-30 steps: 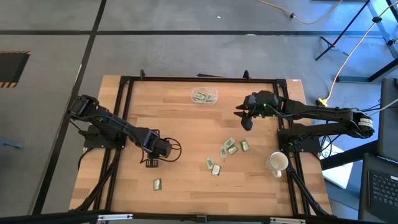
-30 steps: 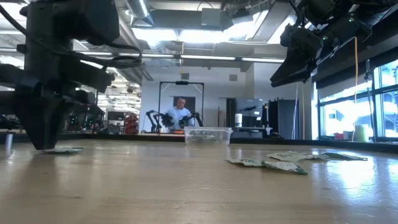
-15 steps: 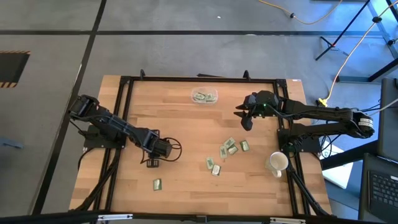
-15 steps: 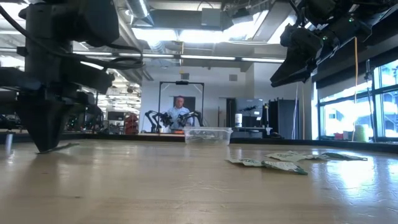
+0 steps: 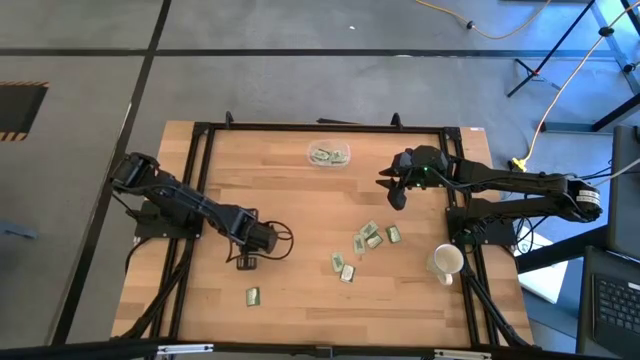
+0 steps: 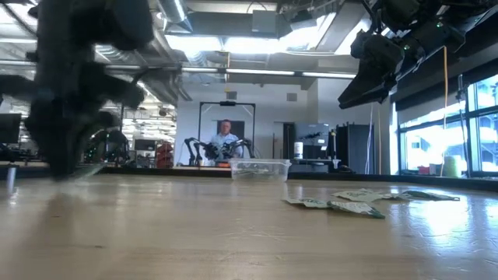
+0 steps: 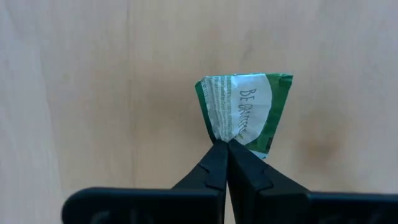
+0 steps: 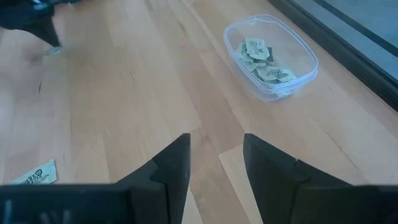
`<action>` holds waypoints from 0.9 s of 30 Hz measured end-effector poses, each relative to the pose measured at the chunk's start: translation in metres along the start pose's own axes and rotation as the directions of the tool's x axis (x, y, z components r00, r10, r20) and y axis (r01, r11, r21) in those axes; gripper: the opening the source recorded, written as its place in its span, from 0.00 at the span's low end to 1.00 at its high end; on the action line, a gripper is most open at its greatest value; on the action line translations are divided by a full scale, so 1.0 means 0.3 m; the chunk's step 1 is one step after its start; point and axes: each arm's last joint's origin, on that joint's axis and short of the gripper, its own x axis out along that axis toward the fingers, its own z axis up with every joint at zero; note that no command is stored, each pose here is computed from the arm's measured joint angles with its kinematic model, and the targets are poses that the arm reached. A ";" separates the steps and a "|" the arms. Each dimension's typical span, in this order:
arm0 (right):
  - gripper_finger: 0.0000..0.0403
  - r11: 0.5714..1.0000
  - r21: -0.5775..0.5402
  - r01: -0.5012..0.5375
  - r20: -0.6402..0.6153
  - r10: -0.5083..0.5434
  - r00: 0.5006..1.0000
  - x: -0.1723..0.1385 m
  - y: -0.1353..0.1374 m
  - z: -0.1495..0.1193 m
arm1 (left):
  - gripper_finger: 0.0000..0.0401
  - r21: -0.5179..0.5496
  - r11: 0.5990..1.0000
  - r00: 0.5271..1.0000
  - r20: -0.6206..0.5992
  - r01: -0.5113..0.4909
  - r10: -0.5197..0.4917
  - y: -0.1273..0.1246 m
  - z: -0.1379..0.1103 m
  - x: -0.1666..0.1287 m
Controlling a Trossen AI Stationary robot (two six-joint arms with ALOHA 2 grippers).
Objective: Pick and place items into bin
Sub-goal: Put the green stevia packet into the transparent bin
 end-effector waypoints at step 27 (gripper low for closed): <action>0.38 1.000 -0.002 -0.004 0.038 0.004 0.999 0.000 0.001 0.012 | 0.00 -0.183 0.960 0.845 0.460 -0.210 0.272 0.705 0.445 -0.220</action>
